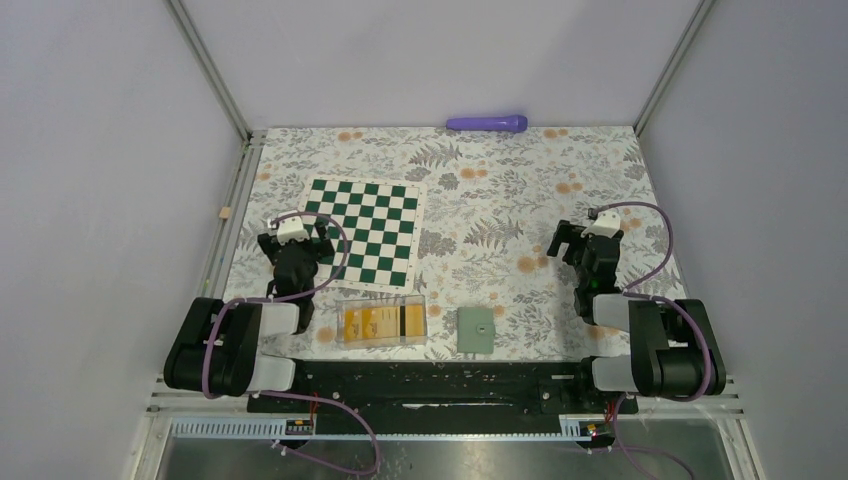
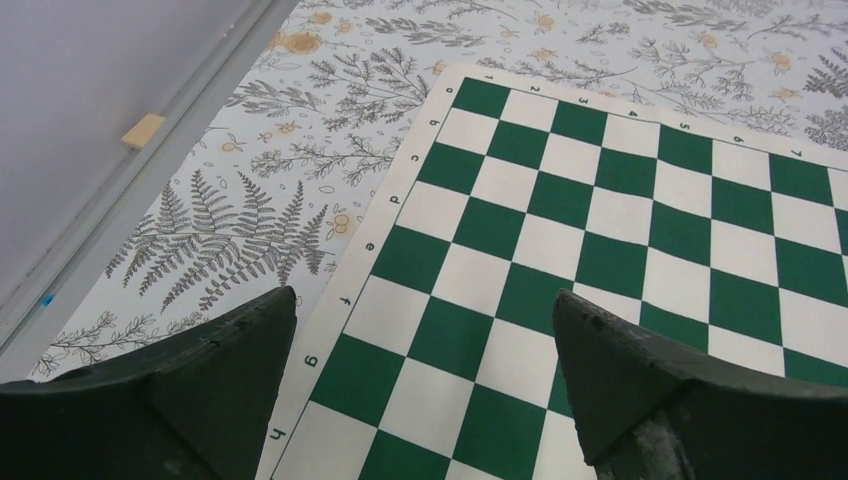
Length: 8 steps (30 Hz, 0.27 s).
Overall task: Put the credit cards into the card holder
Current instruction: Reset both arms
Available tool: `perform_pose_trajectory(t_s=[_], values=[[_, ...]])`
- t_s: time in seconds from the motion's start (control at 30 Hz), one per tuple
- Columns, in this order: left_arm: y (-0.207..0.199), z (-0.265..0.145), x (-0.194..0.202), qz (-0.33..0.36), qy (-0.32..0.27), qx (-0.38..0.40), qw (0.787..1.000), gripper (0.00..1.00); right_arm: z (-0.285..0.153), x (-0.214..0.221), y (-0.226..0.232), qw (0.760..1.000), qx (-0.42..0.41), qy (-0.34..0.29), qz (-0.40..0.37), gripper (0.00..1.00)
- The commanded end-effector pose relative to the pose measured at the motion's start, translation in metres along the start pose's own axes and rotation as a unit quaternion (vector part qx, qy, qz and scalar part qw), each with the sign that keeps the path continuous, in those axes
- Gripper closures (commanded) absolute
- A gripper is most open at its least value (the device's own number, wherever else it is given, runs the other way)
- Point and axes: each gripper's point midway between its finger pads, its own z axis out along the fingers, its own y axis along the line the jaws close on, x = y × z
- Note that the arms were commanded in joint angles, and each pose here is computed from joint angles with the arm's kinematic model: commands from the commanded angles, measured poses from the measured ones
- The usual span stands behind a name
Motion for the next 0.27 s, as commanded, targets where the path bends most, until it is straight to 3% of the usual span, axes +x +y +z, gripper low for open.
perform_pose_trajectory(t_s=[0.0,0.23], values=[[-0.0077,0.0075,-0.0338,-0.014,-0.055,0.014,0.998,0.01,0.0049,-0.0315,0.0036,0.998,-0.007,-0.056,-0.004,0.00],[-0.0095,0.0074,-0.0340,-0.011,-0.056,0.019,0.998,0.01,0.0056,-0.0315,0.0041,0.999,-0.008,-0.054,-0.004,0.01]])
